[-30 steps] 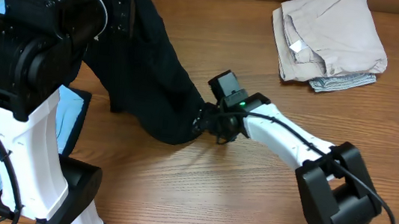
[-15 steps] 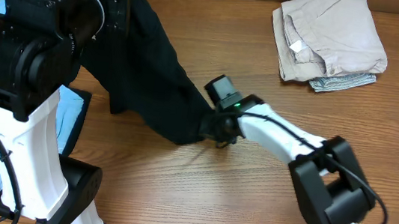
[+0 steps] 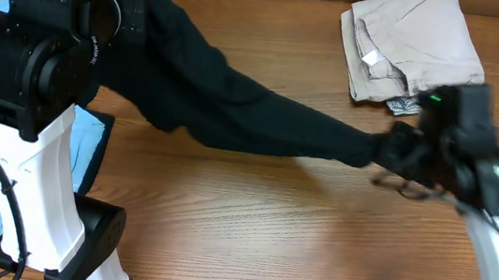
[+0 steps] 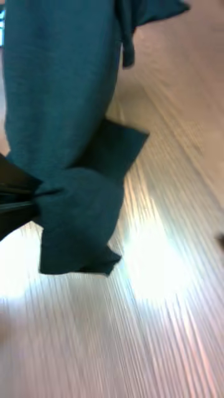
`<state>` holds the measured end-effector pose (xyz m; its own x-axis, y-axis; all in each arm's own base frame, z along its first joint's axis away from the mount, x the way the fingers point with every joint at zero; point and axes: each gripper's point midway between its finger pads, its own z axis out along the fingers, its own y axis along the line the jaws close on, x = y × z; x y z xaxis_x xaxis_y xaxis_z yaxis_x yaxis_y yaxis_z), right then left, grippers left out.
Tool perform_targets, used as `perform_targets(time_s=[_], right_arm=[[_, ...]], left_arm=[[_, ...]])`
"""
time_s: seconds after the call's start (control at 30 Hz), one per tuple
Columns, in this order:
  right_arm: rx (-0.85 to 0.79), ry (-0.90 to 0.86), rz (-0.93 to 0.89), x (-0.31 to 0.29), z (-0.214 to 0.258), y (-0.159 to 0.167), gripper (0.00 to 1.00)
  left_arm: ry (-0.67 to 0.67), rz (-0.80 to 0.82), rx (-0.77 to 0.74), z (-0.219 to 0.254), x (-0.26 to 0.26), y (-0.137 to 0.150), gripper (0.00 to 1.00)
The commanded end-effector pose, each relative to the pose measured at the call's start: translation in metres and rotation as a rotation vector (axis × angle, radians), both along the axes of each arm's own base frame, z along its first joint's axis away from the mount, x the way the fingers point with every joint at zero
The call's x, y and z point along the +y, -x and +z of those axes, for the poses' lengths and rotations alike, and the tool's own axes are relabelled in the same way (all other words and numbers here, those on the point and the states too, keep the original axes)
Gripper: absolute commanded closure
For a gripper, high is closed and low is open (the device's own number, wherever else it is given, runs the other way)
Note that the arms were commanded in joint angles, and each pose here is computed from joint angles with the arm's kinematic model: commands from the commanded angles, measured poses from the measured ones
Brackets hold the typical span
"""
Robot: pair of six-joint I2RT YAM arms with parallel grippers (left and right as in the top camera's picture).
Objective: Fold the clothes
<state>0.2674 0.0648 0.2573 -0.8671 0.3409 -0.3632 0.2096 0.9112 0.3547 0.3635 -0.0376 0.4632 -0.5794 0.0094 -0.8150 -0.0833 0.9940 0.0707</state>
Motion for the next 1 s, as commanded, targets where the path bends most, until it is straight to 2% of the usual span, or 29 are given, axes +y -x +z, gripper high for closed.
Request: perform_targets(time_s=[0.0, 0.13, 0.23, 0.47, 0.6, 0.77, 0.83, 0.97], right_arm=[[-0.103, 0.088, -0.015, -0.022, 0.033, 0.02, 0.96], [-0.138, 0.106, -0.03, -0.03, 0.05, 0.049, 0.96], [-0.145, 0.116, -0.038, -0.034, 0.052, 0.062, 0.96], [-0.102, 0.135, -0.043, -0.036, 0.043, 0.059, 0.96], [-0.032, 0.146, -0.033, -0.035, 0.027, 0.048, 0.96], [0.039, 0.167, 0.0, -0.032, 0.008, 0.023, 0.96], [0.051, 0.171, 0.008, -0.03, 0.0, 0.008, 0.96], [0.052, 0.181, 0.032, -0.026, -0.018, -0.029, 0.96]], left_arm=[[-0.032, 0.026, 0.001, -0.001, 0.007, -0.003, 0.96], [-0.017, 0.007, 0.003, -0.001, 0.003, -0.003, 0.96], [0.012, -0.075, 0.03, -0.007, -0.012, -0.004, 0.96], [0.006, -0.111, 0.24, -0.065, -0.024, -0.015, 0.96], [-0.034, -0.087, 0.419, -0.117, -0.02, -0.018, 0.96], [-0.035, 0.021, 0.552, -0.157, 0.003, -0.015, 0.96], [-0.029, 0.049, 0.569, -0.164, 0.013, -0.017, 0.95], [-0.002, 0.096, 0.512, -0.162, 0.033, -0.034, 0.86]])
